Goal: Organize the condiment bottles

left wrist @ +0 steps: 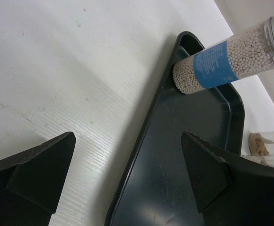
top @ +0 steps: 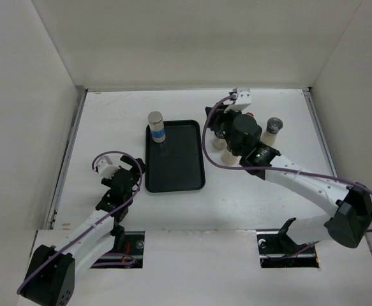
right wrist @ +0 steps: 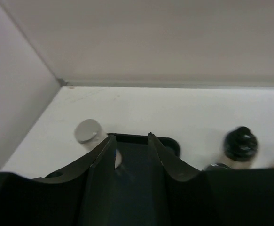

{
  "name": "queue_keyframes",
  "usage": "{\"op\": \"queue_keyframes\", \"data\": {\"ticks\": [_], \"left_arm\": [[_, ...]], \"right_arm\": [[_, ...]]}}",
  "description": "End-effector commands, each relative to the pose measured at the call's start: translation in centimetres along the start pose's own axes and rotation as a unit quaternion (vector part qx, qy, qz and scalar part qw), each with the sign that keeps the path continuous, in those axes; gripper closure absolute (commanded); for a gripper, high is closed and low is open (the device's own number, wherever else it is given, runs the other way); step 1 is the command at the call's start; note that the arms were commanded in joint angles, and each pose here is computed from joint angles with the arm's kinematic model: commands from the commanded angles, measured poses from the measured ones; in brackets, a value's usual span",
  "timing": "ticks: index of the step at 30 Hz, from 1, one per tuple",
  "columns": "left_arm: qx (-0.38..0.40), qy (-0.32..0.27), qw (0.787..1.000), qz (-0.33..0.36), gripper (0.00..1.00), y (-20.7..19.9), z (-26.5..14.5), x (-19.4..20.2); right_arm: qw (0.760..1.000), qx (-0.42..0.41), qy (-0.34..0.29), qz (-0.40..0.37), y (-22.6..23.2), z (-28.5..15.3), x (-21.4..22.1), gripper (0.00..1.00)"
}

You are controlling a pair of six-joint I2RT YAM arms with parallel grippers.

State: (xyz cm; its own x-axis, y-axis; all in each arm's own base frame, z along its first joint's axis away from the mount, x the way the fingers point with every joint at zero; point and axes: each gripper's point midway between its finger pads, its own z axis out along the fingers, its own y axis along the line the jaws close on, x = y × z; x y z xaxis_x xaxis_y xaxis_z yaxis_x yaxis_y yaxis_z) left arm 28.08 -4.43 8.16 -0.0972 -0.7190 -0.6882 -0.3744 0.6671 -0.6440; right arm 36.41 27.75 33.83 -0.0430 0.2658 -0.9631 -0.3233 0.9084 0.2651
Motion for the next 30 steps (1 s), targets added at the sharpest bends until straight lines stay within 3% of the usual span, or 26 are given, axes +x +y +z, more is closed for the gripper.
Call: {"op": "queue_keyframes", "data": {"ticks": [1,5,11,25,30], "left_arm": [[0.029,-0.012,0.999,-0.016,0.00,-1.9,0.0,-0.9],[0.034,-0.017,0.999,-0.019,0.00,-2.0,-0.2,-1.1],[0.034,-0.013,0.999,-0.017,0.00,-2.0,-0.2,-0.9],[0.035,-0.009,0.999,-0.015,0.00,-2.1,-0.1,-0.7],[0.035,-0.007,0.999,-0.014,0.00,-2.1,0.0,-0.5]], "right_arm": [[0.993,0.063,0.092,-0.036,-5.0,-0.8,6.2,0.56],[0.986,0.091,0.126,-0.052,-7.7,-1.4,8.1,0.26],[0.976,0.114,0.175,-0.064,-10.0,-0.9,10.5,0.10],[0.968,0.124,0.211,-0.055,-12.7,4.4,14.9,0.09],[0.966,0.127,0.216,-0.058,-12.9,5.5,15.8,0.14]]}}
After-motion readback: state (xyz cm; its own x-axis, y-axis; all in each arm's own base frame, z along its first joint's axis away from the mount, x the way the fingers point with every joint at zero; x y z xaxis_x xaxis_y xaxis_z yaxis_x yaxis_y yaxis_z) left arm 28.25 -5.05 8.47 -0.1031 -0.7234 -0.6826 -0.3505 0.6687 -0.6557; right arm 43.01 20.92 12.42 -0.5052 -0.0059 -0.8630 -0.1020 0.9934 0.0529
